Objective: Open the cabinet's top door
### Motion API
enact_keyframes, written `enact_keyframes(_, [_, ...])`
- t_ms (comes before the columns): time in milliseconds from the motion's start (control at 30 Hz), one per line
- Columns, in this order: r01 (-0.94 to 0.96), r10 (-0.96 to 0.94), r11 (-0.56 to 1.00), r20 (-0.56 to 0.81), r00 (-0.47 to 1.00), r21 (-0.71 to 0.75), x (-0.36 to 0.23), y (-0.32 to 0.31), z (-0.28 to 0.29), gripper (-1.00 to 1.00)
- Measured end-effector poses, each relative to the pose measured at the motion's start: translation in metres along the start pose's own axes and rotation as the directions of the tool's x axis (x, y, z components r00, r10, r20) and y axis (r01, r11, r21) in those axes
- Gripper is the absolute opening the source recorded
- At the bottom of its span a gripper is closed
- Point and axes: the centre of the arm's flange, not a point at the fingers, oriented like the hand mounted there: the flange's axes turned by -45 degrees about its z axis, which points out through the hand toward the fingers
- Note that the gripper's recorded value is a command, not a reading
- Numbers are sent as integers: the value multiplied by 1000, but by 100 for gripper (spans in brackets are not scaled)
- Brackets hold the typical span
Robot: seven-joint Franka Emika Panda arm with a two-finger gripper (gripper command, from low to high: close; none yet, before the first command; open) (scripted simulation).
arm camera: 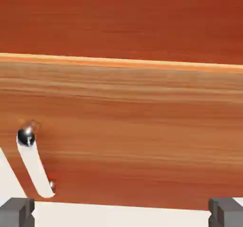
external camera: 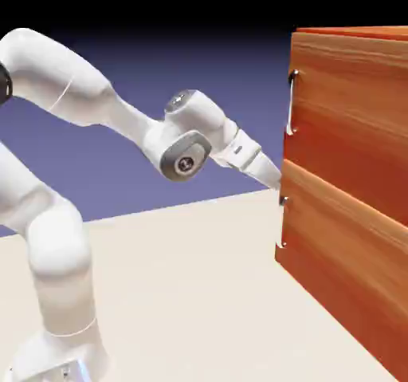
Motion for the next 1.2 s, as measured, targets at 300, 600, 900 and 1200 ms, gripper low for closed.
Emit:
enact_keyframes(300, [-177, 168, 984, -183, 969, -31, 44, 19, -80, 100])
enact_keyframes(600, [-269, 249, 963, -360, 899, -8, 66, 2, -147, 100])
enact_keyframes(900, [-271, 246, 962, -506, 827, 25, 76, -45, -178, 100])
enact_keyframes(1200, [-202, 181, 979, -607, 774, 35, 81, -102, -157, 100])
